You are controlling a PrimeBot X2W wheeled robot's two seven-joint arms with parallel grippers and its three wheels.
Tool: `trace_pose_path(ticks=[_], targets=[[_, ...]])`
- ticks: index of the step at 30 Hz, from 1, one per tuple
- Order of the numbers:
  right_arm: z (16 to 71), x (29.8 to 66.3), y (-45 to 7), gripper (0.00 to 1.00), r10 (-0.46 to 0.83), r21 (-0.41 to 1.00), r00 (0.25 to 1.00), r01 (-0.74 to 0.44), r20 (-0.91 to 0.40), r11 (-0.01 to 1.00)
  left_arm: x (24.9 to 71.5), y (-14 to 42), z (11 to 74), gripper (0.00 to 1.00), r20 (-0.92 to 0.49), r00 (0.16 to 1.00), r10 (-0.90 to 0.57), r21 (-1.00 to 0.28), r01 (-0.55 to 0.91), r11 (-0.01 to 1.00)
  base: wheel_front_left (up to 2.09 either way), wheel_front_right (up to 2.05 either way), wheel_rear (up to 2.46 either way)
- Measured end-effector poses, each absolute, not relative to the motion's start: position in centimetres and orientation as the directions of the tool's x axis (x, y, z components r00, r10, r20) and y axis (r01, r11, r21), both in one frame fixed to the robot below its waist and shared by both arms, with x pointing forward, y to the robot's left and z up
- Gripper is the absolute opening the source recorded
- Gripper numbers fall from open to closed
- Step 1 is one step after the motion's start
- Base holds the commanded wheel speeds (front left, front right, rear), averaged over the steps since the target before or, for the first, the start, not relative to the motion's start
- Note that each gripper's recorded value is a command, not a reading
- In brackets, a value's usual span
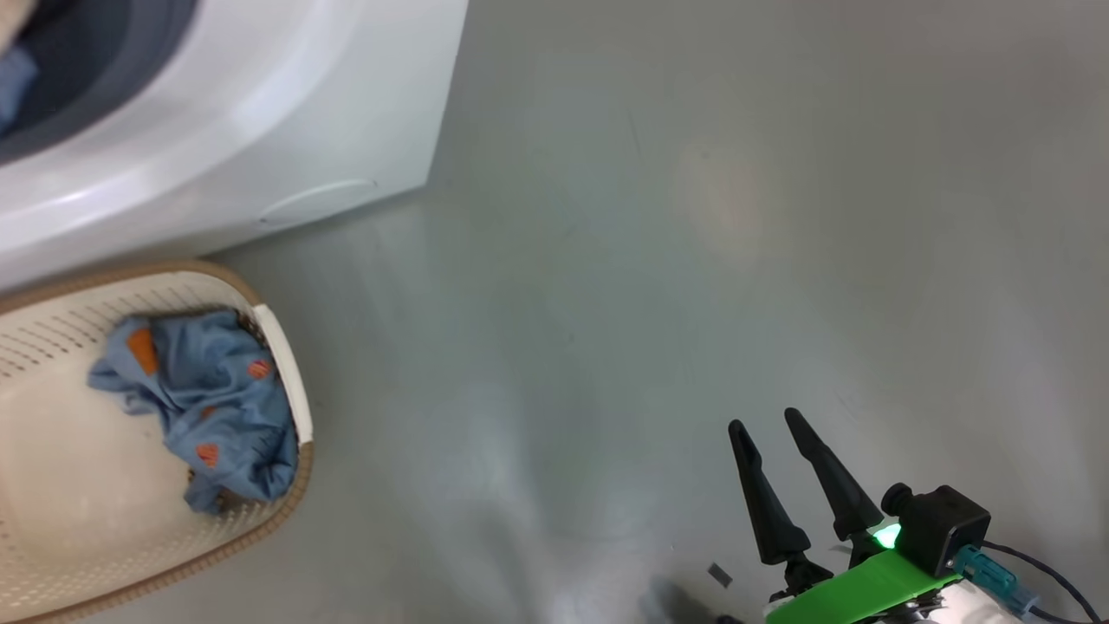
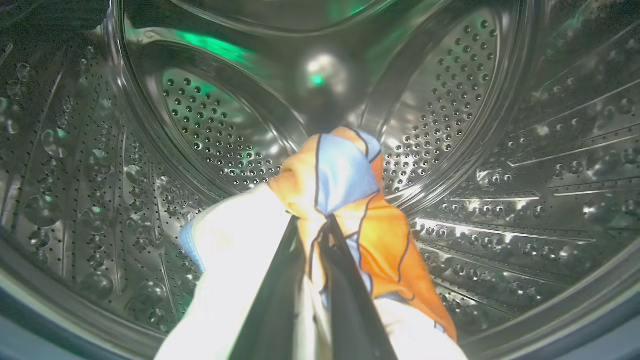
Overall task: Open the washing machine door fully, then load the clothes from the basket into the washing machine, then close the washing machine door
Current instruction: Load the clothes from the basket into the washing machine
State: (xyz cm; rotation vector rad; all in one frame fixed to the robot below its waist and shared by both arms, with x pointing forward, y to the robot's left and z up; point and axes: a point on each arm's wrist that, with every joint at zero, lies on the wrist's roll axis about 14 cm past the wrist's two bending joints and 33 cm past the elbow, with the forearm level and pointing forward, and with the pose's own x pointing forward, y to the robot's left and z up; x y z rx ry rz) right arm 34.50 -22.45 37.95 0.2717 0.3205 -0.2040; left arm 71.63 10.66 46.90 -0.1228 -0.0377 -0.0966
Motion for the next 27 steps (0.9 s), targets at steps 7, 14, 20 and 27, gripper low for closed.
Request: trace_pose_path(ticks=[7,14,20,27], targets=[[36.0,33.8,-22.9,1.00,-0.173,0.205,0.900,0.271,-0.400,0.940,73.8,10.9,46.1,0.00,0.063,0.995,-0.082,-0.120,0.089,0.989,0.00,0.00,0.00],[34.7,33.3,-23.3,1.00,-0.188,0.188,0.875,0.296,-0.445,0.936,76.1,11.2,47.3,0.00,0.136,0.989,-0.060,-0.164,0.082,0.983,0.00,0.00,0.00],[33.8,33.0,-23.4,1.00,-0.193,0.176,0.860,0.307,-0.473,0.935,77.1,11.2,49.5,0.00,0.231,0.972,-0.046,-0.183,0.090,0.979,0.00,0.00,0.00],[33.9,33.6,-23.1,1.00,-0.181,0.188,0.867,0.296,-0.464,0.937,76.9,9.7,46.4,0.00,0.152,0.984,-0.091,-0.148,0.114,0.982,0.00,0.00,0.00]])
